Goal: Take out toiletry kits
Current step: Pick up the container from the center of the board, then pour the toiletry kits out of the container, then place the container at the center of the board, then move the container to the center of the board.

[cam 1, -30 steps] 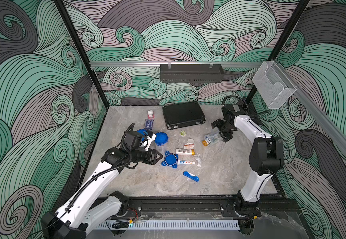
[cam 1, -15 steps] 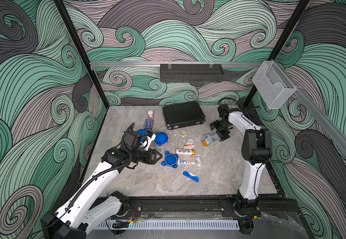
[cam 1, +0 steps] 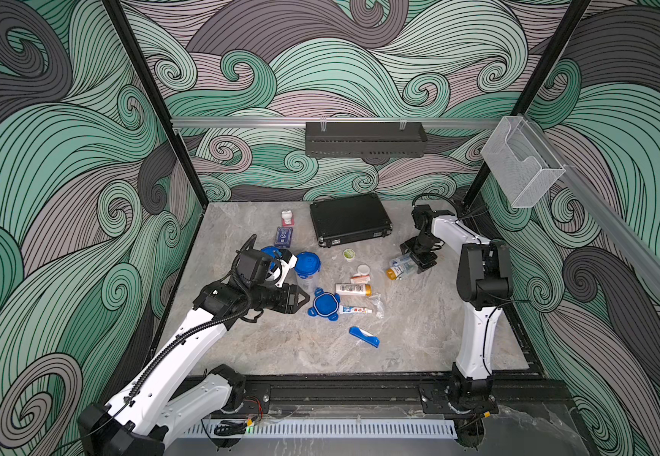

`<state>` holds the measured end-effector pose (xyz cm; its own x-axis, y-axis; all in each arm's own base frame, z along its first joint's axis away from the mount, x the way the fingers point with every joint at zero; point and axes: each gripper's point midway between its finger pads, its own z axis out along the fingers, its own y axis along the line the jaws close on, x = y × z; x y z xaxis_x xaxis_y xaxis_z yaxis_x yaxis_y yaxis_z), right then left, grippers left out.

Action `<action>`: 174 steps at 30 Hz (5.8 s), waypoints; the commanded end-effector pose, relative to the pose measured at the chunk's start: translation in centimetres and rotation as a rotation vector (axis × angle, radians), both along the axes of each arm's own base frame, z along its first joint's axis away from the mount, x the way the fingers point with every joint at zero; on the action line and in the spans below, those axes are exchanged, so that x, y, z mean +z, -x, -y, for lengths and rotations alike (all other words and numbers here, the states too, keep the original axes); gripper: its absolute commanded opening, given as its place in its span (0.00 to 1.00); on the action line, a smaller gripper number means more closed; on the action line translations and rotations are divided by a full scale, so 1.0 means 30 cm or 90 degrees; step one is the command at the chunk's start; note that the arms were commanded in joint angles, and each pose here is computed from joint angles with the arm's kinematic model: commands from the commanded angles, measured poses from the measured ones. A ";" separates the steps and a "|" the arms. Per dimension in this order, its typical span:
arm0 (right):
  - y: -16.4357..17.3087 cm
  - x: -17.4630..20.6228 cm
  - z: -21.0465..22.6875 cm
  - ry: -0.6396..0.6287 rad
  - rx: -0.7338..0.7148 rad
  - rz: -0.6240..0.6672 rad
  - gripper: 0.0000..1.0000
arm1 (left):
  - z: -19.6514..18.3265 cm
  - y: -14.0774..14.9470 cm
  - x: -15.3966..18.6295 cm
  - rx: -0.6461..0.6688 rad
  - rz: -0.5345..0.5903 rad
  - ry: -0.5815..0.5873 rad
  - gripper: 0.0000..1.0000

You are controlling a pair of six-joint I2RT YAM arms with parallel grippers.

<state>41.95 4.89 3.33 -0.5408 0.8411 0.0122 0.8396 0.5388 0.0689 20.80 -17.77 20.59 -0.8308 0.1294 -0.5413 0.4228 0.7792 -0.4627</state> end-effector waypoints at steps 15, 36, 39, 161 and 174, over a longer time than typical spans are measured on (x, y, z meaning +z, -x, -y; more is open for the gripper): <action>-0.093 0.262 -0.093 0.139 0.219 0.209 0.56 | -0.010 0.001 -0.013 0.001 -0.003 -0.010 0.55; -0.119 0.472 -0.248 0.334 0.400 0.540 0.59 | -0.014 -0.007 -0.032 0.006 -0.012 -0.022 0.55; -0.121 0.548 -0.258 0.347 0.420 0.599 0.60 | -0.014 -0.007 -0.031 0.006 -0.011 -0.022 0.55; 0.390 0.498 -1.262 0.051 1.218 0.394 0.64 | -0.417 0.017 0.228 0.364 0.275 -0.095 0.79; 0.585 0.524 -1.341 0.020 1.294 0.416 0.64 | -0.421 0.018 0.227 0.367 0.275 -0.096 0.79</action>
<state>25.60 44.42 15.53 -0.4170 -0.8031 -0.4255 -0.8866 0.4625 -0.0041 20.55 -5.47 27.45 -0.5058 -0.1639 -0.8470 0.0549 0.9737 -0.2212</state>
